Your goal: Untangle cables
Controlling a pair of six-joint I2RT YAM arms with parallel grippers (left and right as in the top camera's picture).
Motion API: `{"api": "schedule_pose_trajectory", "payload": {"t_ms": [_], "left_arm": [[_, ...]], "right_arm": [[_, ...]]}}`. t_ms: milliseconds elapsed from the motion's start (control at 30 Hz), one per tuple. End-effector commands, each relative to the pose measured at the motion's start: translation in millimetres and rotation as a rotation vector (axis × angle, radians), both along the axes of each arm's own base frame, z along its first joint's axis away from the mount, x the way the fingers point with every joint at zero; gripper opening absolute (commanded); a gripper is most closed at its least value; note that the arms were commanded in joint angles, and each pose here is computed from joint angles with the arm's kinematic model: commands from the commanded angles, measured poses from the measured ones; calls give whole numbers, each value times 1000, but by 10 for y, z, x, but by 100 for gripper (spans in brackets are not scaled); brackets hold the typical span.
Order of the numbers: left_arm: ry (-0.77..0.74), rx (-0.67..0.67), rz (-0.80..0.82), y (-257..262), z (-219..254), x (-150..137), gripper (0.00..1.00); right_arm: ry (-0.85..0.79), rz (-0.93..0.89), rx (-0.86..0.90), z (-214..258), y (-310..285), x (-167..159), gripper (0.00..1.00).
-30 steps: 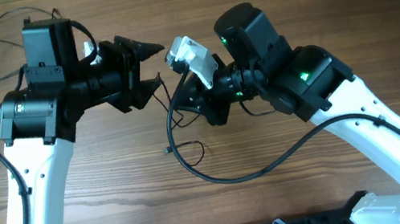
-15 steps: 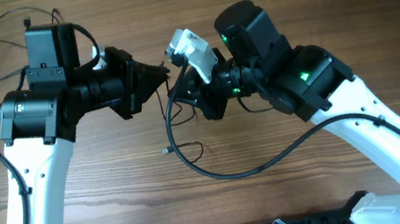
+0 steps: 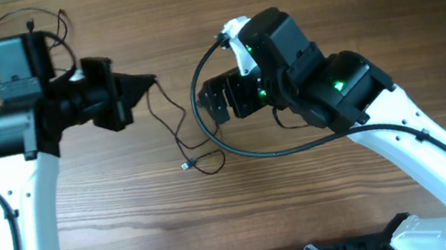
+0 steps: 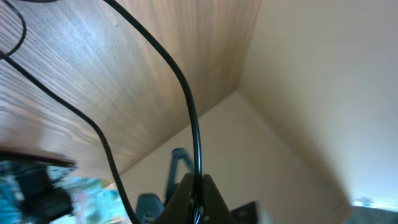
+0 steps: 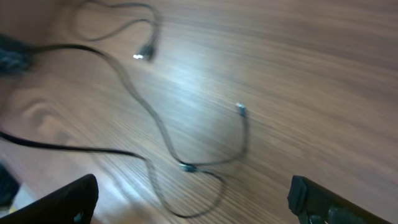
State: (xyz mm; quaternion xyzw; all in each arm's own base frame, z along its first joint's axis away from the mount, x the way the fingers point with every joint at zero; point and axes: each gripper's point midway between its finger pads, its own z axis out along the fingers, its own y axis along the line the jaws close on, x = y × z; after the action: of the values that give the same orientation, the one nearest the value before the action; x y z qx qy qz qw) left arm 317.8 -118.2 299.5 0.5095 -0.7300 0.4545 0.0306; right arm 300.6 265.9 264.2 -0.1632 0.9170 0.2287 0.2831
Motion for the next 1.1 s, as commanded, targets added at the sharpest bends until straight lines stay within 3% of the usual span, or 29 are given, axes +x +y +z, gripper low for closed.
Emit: {"api": "schedule_pose_trajectory", "payload": {"t_ms": [0,67,200,333,567,733,833,933,967,1000,1033,1067], "left_arm": [[64,-39,190,404,17,132,4],[95,-75,337,766,28,217,4],[39,-26,599,1646,39,313,4],[100,168,1007,2859,-165,-47,4],[287,439,1330,3673,-567,-406,4],[486,697,1474,4326,-1088,-651,4],[449,984,1321,4862,-1261,-574,4],[391,1112,1214,5200,-1320,-509,6],[397,1127,1199,5256,-1356,-534,20],[409,1125,1197,5276,-1398,-557,56],[423,1122,1192,5287,-1454,-570,80],[427,1106,1178,5271,-1510,-551,94]], "right_arm": [[-4,-117,-57,-46,-171,117,100],[8,-116,-70,-75,-192,91,100],[14,-115,-75,-86,-200,79,100],[3,-115,-65,-64,-184,100,100],[-4,-115,-58,-48,-171,115,100],[-2,-115,-60,-52,-174,110,100],[9,-115,-70,-77,-193,88,100],[15,-115,-74,-86,-199,79,100],[13,-116,-72,-82,-197,82,100],[8,-116,-68,-72,-190,92,100],[4,-116,-64,-63,-182,101,100],[1,-116,-61,-57,-178,106,99]]}}
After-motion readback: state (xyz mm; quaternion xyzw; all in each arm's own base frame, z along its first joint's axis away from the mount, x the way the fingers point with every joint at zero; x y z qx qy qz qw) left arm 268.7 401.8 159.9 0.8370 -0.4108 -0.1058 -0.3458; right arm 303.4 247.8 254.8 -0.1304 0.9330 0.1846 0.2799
